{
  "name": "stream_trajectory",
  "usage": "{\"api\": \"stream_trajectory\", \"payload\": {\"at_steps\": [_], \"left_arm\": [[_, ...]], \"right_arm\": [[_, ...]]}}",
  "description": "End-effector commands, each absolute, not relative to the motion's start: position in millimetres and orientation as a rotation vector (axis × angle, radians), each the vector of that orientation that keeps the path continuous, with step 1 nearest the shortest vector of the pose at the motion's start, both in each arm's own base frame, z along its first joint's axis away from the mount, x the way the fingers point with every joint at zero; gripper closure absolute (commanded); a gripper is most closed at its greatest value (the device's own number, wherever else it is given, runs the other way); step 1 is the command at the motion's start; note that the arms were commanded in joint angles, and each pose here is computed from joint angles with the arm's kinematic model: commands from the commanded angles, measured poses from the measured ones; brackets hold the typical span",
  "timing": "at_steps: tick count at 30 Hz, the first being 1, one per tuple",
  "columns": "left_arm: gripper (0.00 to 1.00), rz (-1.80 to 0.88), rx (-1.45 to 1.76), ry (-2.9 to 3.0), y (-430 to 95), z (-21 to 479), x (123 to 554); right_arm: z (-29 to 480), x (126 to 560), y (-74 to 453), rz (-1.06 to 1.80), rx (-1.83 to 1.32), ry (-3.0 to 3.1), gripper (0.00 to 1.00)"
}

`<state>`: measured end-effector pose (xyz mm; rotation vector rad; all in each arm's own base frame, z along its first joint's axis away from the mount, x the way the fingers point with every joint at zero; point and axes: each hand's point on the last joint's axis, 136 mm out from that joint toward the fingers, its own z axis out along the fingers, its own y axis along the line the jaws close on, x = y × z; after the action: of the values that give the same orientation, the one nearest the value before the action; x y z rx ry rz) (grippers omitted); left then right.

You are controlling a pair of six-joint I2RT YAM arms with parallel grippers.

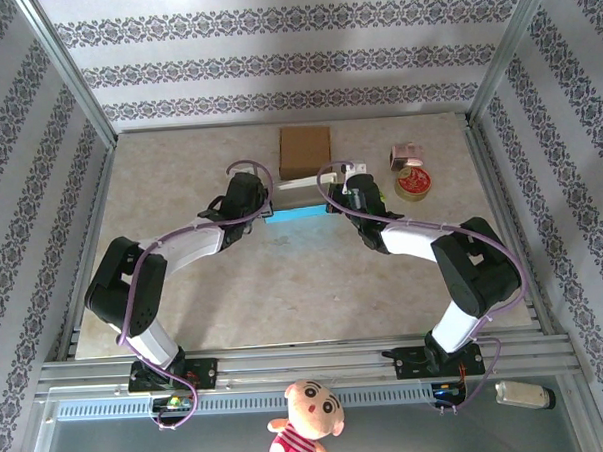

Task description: Fold the paper box

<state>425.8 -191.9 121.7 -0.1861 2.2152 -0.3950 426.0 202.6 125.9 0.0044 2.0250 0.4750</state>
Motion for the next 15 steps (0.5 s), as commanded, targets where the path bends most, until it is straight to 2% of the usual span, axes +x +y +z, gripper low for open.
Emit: {"api": "stream_trajectory", "payload": {"at_steps": [1,4,8,15], "left_arm": [[0.98,-0.577,-0.184,2.142,-221,149,419],[0.88,-0.59,-0.174,2.133,-223,153,414],[0.73,-0.602,-0.175,2.123,-223,159,404],[0.64,-0.603,-0.167,2.096,-220,168,383]], "right_arm": [[109,406,213,0.527,-0.025,2.094,1.0],[113,401,212,0.531,-0.033,2.087,0.97],[118,394,209,0.533,-0.035,2.084,0.82],[134,379,199,0.53,-0.035,2.054,0.57]]}}
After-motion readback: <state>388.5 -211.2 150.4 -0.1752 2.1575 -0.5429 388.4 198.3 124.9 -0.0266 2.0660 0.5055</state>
